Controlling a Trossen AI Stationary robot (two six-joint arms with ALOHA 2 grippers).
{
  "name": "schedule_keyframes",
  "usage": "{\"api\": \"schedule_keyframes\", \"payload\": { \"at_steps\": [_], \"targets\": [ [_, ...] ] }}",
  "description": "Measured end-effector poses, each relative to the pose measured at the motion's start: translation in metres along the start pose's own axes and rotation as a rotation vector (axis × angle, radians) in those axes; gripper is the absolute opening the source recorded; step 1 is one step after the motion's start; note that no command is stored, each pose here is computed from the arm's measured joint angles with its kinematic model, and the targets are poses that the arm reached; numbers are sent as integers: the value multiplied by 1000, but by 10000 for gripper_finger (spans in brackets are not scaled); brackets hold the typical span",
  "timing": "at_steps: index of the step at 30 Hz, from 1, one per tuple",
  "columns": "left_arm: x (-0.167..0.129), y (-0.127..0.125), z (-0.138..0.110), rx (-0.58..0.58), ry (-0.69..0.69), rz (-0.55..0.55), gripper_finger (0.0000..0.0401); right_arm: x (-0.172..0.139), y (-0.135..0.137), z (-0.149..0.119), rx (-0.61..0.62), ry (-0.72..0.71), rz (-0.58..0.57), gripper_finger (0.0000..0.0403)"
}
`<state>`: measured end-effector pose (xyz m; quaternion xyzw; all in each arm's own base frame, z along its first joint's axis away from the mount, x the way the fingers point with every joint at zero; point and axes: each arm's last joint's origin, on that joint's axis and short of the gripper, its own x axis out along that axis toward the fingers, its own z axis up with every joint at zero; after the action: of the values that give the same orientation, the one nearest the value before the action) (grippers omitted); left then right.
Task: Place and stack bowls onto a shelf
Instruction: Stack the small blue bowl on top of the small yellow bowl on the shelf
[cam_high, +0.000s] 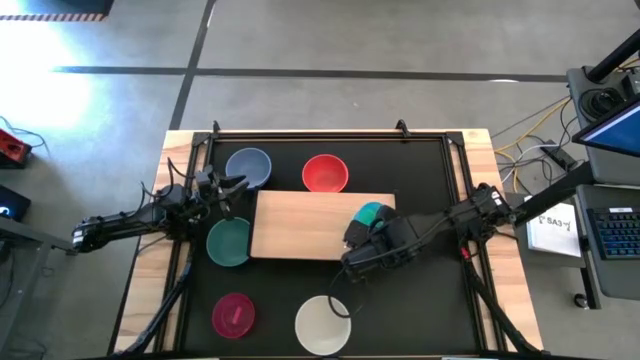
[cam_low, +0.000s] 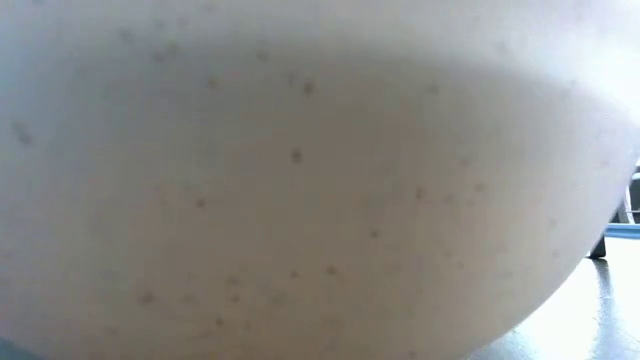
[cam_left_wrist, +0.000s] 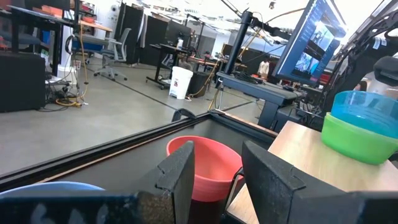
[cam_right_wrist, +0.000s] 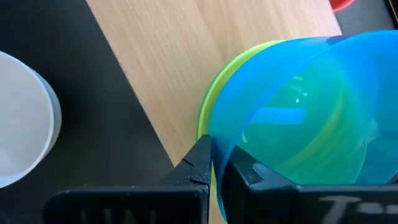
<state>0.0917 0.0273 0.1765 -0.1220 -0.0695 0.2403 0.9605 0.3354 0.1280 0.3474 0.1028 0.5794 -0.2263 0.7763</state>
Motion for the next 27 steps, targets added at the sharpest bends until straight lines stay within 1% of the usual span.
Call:
{"api": "schedule_keyframes", "payload": {
  "at_steps": [8,17,27],
  "targets": [
    [0,0,0,0,-1,0,116,-3,-2,-1,-33,-3,10,9],
    [0,0,0,0,-1,0,116,-3,-2,-1,-98,25,37,9],
    [0,0,0,0,0,0,116,-3,-3,0,-132,45,58,9]
  ]
}}
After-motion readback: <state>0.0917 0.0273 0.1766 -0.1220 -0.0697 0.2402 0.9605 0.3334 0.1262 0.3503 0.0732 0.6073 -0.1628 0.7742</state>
